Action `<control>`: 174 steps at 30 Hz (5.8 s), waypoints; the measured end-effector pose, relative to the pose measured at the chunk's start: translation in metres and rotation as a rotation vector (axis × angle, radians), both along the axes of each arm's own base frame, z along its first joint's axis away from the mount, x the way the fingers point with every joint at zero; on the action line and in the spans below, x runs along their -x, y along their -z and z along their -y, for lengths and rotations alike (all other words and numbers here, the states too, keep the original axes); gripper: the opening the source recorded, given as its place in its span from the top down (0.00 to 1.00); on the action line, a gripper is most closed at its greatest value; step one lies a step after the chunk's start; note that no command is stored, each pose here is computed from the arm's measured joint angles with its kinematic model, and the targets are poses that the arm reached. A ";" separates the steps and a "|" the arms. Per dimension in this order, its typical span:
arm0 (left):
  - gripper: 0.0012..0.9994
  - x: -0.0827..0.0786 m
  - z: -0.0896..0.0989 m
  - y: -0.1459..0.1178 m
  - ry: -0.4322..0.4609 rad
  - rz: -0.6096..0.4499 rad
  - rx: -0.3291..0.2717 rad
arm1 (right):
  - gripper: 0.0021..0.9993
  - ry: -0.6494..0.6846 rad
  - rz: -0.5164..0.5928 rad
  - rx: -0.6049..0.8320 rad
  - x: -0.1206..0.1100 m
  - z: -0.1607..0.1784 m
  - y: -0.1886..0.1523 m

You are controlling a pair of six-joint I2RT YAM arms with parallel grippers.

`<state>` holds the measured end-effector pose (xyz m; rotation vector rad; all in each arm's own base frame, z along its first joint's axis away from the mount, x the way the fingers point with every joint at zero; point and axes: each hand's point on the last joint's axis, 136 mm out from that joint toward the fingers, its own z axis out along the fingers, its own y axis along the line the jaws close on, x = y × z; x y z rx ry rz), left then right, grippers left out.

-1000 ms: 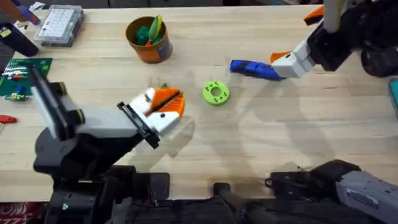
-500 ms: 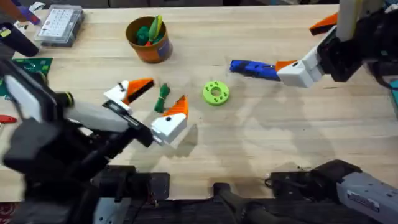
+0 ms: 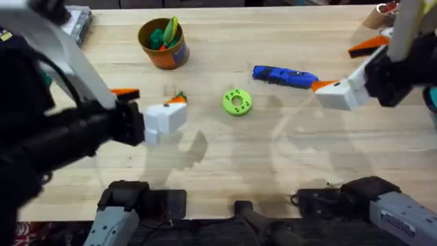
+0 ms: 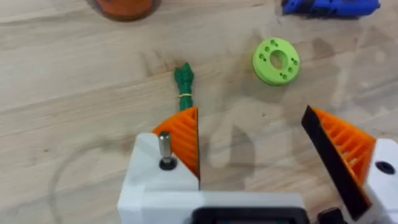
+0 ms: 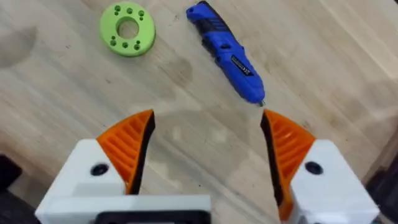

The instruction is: Pick up the gripper from the table and insert it into the empty holder that is missing its gripper. Then pick up a screw, insert it into the mounting hole, and use the screwdriver to tighten it. Finally, clean up the table by picking up the vegetable and placing it into the bucket.

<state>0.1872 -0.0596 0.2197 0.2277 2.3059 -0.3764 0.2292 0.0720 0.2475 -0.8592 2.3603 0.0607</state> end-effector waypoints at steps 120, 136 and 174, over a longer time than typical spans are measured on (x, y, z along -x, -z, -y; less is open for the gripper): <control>0.01 -0.214 -0.056 -0.009 -0.255 -0.078 -0.296 | 0.00 0.055 0.195 -0.115 0.014 0.014 0.006; 0.01 -0.071 -0.010 -0.051 -0.162 -0.064 -0.203 | 0.00 0.056 0.176 -0.113 0.017 0.014 0.010; 0.01 -0.039 0.004 0.005 -0.143 -0.204 -0.163 | 0.00 0.056 0.176 -0.113 0.017 0.014 0.010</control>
